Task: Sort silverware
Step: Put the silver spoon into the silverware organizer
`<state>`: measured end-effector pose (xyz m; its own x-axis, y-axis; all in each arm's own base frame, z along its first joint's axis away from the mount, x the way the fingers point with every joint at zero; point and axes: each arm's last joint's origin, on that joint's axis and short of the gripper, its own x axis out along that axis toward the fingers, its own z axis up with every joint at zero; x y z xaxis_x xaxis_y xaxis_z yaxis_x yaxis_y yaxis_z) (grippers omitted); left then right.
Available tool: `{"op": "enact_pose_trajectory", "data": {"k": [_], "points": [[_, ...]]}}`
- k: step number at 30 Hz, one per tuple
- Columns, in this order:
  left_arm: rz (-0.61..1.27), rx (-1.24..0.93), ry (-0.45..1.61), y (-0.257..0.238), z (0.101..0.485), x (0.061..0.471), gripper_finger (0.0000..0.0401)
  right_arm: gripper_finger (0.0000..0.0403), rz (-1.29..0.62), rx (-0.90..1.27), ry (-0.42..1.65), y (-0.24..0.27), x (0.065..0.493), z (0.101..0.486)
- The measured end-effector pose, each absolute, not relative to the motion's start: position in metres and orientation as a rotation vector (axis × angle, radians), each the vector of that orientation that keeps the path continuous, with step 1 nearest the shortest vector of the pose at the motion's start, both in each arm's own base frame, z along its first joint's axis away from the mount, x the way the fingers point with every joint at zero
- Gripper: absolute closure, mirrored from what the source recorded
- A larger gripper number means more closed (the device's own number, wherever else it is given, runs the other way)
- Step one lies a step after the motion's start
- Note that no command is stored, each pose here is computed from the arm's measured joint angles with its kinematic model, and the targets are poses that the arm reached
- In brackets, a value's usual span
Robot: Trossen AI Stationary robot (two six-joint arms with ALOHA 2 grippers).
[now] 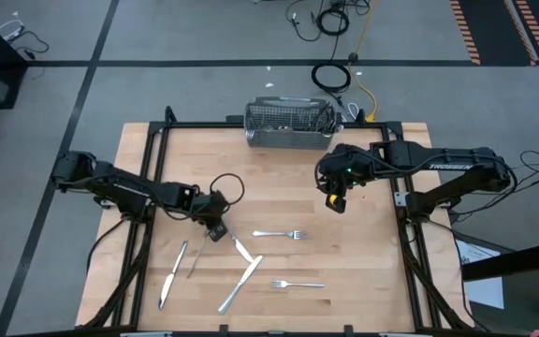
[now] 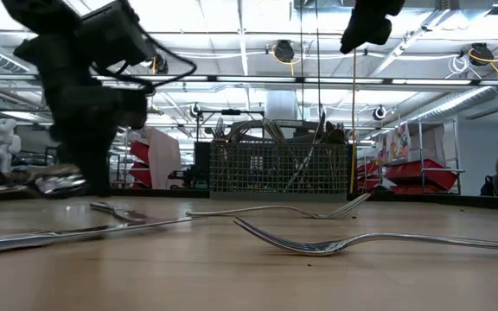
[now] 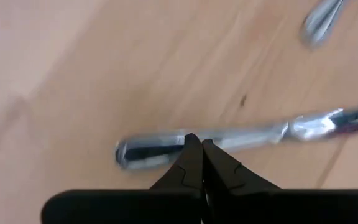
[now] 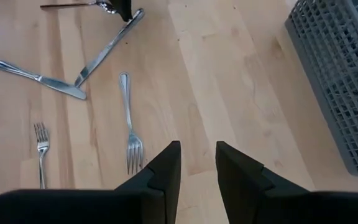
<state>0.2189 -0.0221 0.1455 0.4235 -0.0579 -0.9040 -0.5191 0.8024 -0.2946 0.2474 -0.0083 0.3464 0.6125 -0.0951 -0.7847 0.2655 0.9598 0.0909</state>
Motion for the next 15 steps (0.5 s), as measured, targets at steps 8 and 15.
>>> {"op": "enact_pose_trajectory", "data": {"k": [8, 15], "points": [[0.438, -0.475, 0.861, -0.005, 0.193, 0.253, 0.0400, 0.0319, -0.354, 0.157, 0.828, -0.009, 0.238, 0.355], [0.577, -0.323, 0.642, 0.029, 0.247, 0.276, 0.0400, 0.0350, -0.456, 0.133, 0.687, -0.010, 0.205, 0.380]]}}
